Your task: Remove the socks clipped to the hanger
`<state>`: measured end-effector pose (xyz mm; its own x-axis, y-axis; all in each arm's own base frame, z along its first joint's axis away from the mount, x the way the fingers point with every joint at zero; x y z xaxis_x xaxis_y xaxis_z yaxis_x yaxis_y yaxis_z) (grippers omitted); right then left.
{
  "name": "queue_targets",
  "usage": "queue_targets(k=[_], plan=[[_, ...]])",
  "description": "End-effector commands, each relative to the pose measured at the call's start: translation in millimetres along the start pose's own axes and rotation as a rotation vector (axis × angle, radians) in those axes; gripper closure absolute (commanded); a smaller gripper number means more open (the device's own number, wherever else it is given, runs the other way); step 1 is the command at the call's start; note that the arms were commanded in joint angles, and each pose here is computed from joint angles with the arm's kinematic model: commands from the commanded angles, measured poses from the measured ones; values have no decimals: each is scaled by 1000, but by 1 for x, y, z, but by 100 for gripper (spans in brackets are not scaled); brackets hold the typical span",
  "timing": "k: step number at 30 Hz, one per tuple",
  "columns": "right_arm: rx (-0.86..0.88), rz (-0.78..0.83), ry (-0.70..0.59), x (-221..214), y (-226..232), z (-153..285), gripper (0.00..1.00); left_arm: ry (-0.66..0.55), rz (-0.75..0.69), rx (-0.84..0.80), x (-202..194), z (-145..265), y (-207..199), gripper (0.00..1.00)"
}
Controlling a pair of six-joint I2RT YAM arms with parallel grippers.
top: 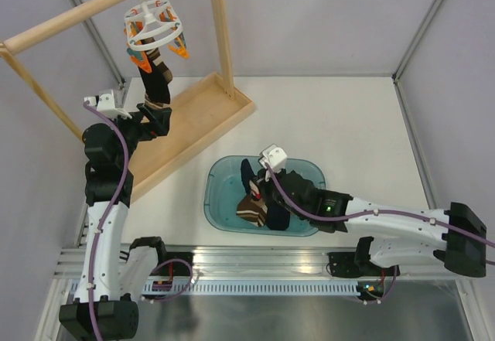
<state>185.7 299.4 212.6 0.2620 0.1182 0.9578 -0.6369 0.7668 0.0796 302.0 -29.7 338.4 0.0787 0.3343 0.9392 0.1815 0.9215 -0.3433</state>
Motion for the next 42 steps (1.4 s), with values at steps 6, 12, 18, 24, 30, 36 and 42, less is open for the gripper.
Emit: queue_targets(k=[6,12,18,24,30,36,42], plan=[[89,-53,58,-40,43,-40,99,-9,-36,-2,4,1,-1,2],[69,-60,114,-66,47,-57,67,-5,-33,6,3,1,1,0],[29,-19,127,-64,41,-59,2,-5,-34,20,3,1,3,0],[-37,29,80,-38,25,-47,2,-5,-36,24,4,1,3,0],[-78,57,51,-25,14,-36,2,-4,-35,43,4,1,6,0],[-65,64,8,4,12,-46,2,11,-30,134,4,0,21,0],[-3,0,-91,45,1,-83,2,37,0,215,1,-2,42,0]])
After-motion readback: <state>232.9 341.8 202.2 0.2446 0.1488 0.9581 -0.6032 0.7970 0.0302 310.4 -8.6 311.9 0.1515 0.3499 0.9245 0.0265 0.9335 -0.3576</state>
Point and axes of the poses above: each gripper's point midway between its finger pads, its own z axis back along the fingers, its own y axis along the line the jaws close on, x = y × z, the point moved 2 cm from there along z, back along the fingers, and after that the axes turned 1 degree about z, right-handed, at the moved point
